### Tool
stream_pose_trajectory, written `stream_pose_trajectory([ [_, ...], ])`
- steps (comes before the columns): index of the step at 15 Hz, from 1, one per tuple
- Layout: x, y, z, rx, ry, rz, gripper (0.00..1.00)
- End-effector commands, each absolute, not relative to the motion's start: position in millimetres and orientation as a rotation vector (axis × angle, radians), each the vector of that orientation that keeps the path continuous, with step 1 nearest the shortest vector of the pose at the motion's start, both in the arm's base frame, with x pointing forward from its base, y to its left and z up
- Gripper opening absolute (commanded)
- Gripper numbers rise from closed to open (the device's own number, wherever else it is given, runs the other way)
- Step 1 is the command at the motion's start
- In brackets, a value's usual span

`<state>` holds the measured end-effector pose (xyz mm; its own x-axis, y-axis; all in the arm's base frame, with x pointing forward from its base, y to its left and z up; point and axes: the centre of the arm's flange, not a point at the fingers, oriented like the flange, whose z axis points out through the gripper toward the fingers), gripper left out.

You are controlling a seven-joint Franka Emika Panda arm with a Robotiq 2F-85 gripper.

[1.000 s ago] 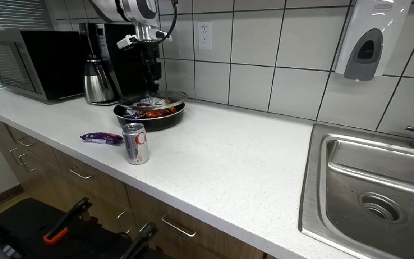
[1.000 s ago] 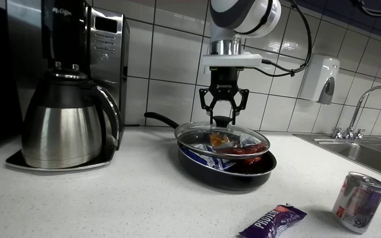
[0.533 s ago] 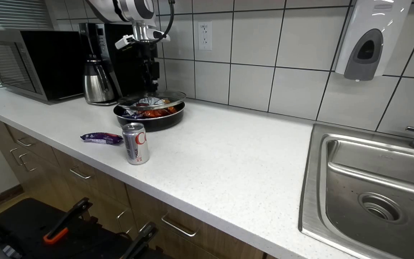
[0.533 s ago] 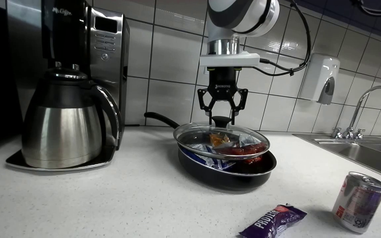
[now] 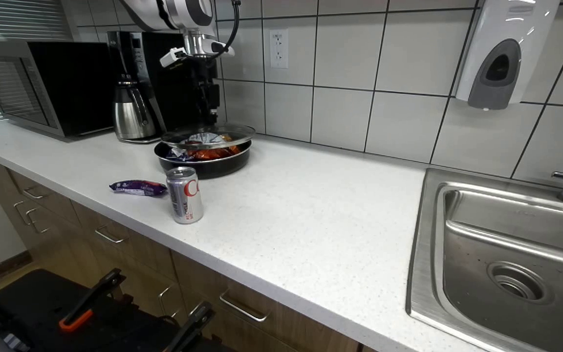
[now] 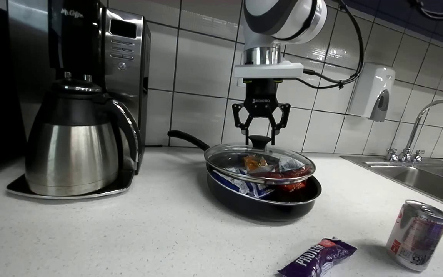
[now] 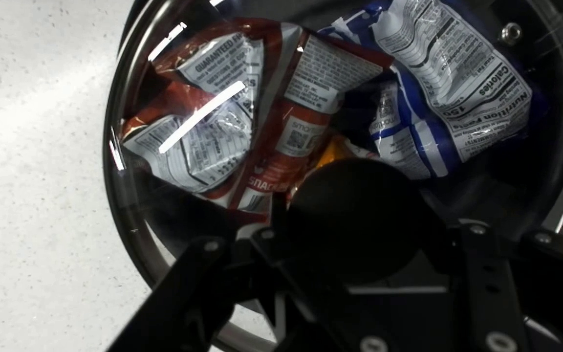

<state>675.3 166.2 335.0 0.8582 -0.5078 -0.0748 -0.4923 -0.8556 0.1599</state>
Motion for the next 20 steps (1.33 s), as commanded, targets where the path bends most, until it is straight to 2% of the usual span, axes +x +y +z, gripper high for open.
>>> stream_pose_trajectory([
  [1,668.0,161.4,346.3,2.895,-0.809,-0.163,0.39],
  [20,646.6,162.0,337.2,2.915,-0.808,-0.172,0.39],
])
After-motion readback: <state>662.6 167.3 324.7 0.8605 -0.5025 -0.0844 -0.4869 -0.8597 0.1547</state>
